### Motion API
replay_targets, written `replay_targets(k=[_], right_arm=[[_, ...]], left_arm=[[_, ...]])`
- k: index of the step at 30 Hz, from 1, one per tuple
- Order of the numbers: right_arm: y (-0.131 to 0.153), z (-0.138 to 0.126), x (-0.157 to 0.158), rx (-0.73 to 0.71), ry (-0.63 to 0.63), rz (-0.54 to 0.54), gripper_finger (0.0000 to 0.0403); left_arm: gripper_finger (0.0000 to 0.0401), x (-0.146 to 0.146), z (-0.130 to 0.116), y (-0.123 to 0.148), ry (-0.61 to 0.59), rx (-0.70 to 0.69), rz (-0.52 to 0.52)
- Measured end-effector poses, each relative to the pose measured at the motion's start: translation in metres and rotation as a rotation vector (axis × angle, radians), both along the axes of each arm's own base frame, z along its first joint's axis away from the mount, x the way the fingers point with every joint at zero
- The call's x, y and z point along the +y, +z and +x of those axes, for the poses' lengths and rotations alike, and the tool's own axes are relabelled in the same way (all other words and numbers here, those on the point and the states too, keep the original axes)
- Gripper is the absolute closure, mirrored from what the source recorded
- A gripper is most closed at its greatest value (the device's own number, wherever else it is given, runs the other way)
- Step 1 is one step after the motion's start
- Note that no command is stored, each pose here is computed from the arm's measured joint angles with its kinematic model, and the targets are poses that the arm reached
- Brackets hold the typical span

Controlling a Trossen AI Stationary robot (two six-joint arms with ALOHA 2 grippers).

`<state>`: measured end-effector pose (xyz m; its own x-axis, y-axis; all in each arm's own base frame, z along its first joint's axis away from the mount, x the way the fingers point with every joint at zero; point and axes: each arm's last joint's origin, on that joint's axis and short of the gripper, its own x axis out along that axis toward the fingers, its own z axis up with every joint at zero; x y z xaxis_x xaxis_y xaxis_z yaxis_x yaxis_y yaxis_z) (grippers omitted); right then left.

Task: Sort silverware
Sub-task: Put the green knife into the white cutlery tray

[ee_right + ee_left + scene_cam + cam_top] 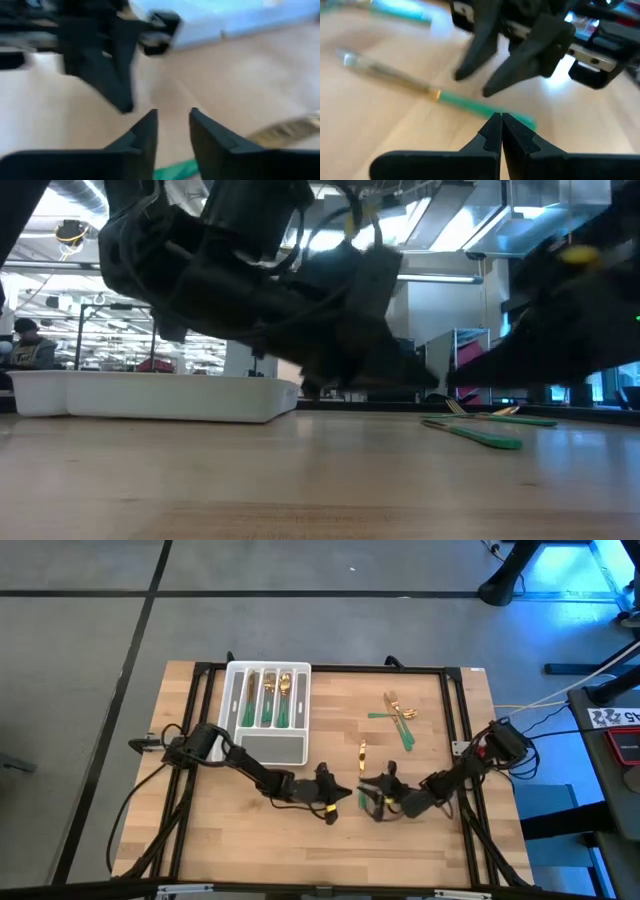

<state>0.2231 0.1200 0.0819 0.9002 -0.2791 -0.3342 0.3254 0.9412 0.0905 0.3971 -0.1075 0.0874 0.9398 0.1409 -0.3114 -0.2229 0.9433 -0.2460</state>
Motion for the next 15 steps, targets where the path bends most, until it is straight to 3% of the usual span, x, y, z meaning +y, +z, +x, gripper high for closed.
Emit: replay_targets(k=[3,7,11,15], right_arm=[[-0.008,0.014,-0.010,0.157,-0.017,0.074,0.0235],[-0.004,0.034,-0.014,0.316,-0.091,0.033,0.0185],[0.004,0.045,-0.008,0.358,-0.090,-0.005,0.0180],[0.011,0.048,-0.002,0.390,0.012,-0.119,0.0190]], left_arm=[[0.0400,-0.001,-0.004,-0.008,0.020,0.077,-0.041],[0.0400,-0.007,-0.008,-0.013,0.020,0.131,-0.040],[0.0400,-0.013,-0.009,-0.012,-0.002,0.121,-0.016],[0.0400,-0.013,-0.007,-0.007,-0.019,0.076,0.015]])
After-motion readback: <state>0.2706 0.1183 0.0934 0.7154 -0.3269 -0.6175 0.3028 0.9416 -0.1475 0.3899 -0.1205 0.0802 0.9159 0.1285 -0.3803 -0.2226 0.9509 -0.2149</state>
